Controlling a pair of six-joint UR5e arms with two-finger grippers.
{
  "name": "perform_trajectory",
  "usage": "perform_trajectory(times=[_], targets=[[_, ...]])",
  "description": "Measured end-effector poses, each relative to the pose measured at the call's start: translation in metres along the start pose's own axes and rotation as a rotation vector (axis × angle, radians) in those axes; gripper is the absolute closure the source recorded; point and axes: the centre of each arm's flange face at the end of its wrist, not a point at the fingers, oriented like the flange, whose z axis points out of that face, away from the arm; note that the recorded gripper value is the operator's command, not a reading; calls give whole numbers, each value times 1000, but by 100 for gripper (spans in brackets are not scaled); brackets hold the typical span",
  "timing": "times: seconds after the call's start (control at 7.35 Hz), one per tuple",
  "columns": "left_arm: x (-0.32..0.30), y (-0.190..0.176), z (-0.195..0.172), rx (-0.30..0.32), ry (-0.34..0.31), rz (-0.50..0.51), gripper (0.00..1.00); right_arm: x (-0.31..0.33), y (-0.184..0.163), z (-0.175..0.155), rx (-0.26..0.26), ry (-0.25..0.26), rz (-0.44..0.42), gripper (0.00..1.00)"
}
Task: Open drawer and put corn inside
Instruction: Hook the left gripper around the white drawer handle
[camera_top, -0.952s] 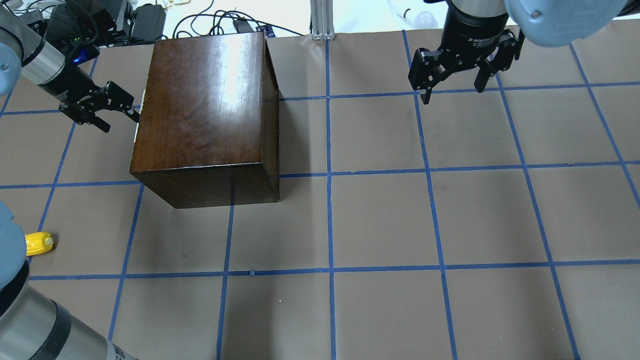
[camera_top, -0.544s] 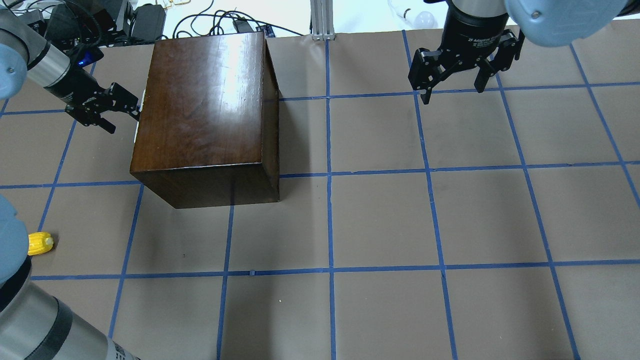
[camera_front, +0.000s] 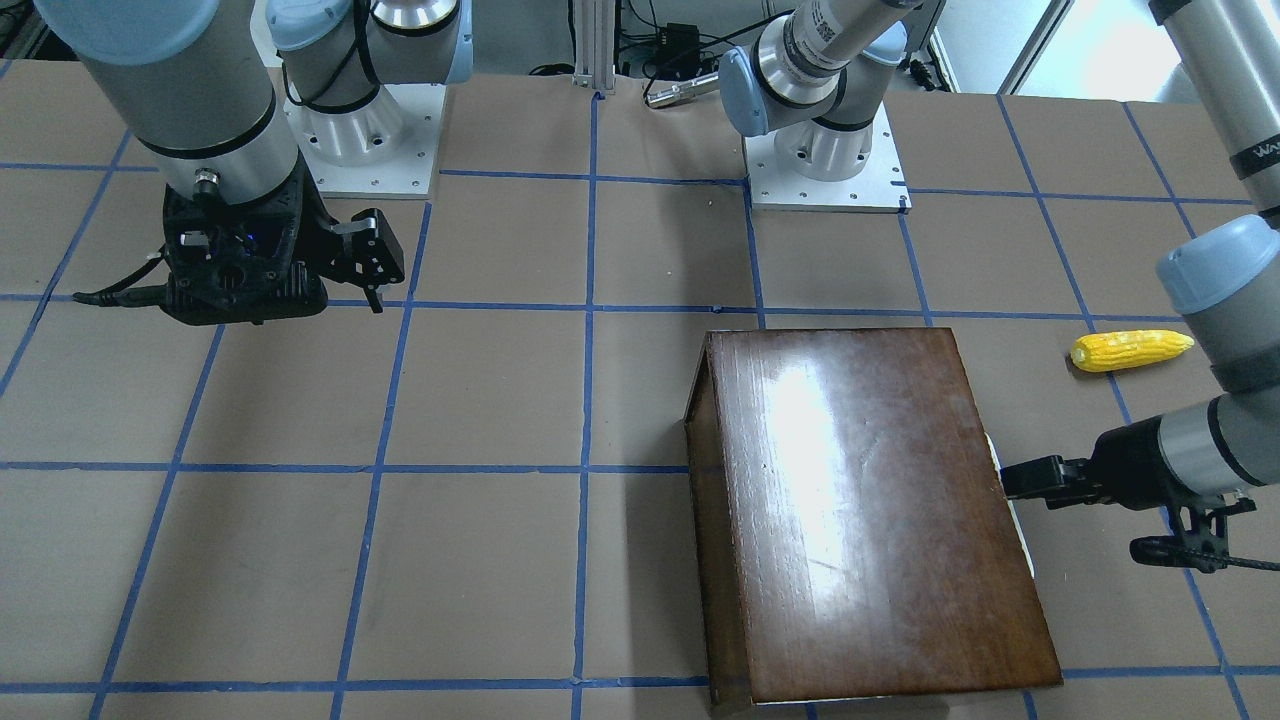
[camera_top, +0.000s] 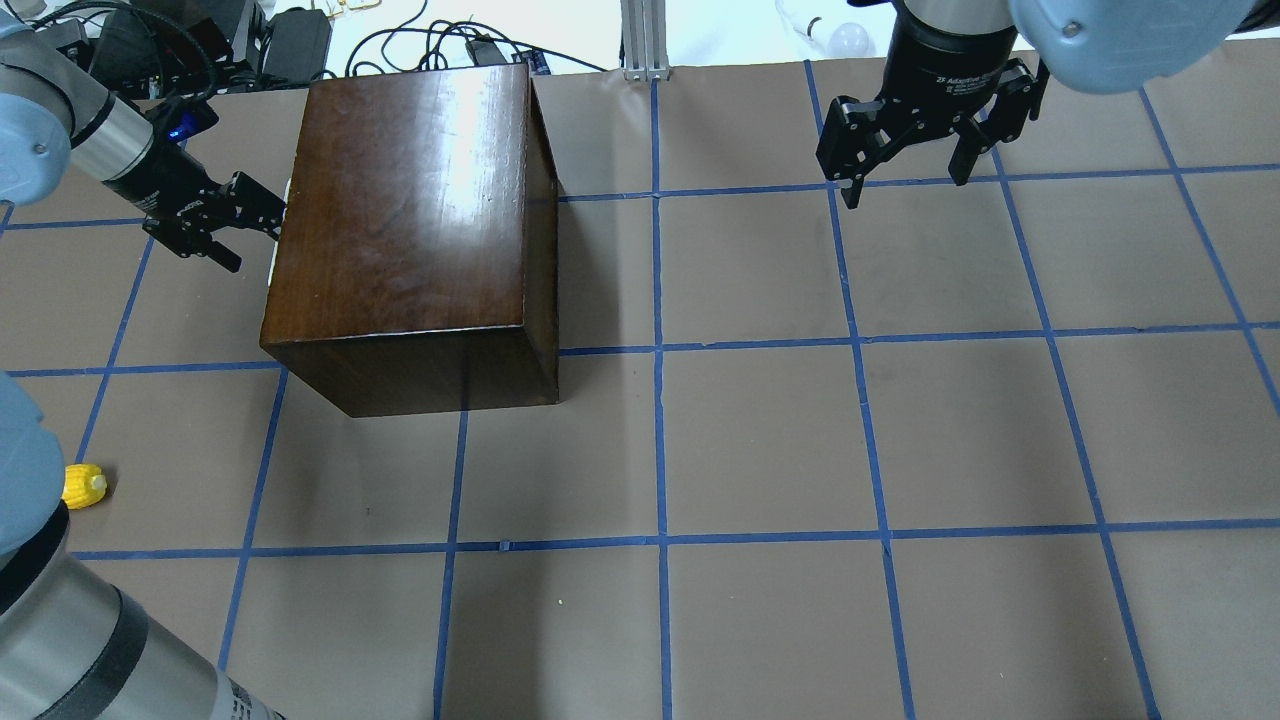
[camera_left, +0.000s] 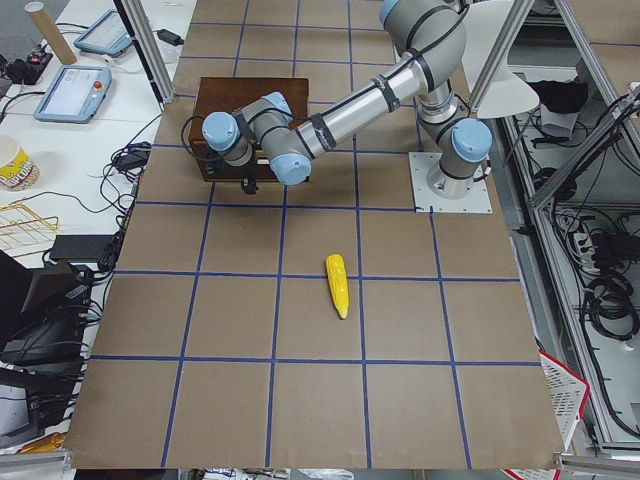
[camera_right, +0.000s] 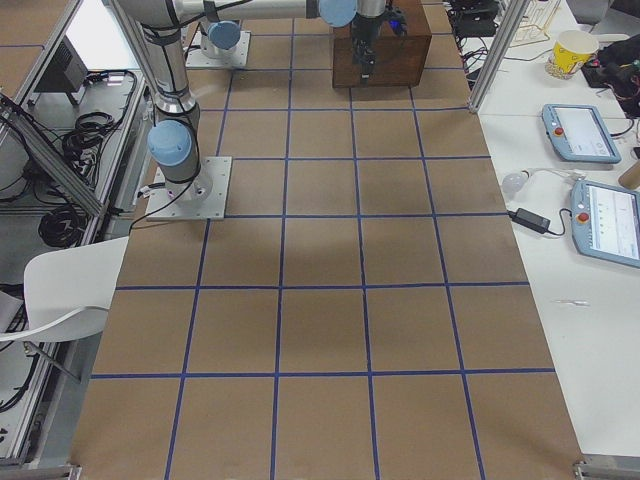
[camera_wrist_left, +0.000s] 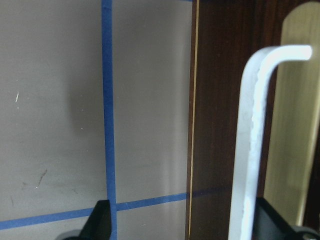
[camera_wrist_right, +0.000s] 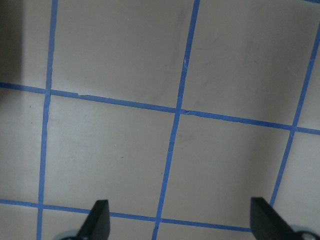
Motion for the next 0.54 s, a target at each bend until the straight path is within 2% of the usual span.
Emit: perform_trajectory(times=[0.54], targets=[[-3, -2, 5, -5, -4, 5, 0, 0, 0, 0, 0, 0, 0, 0]])
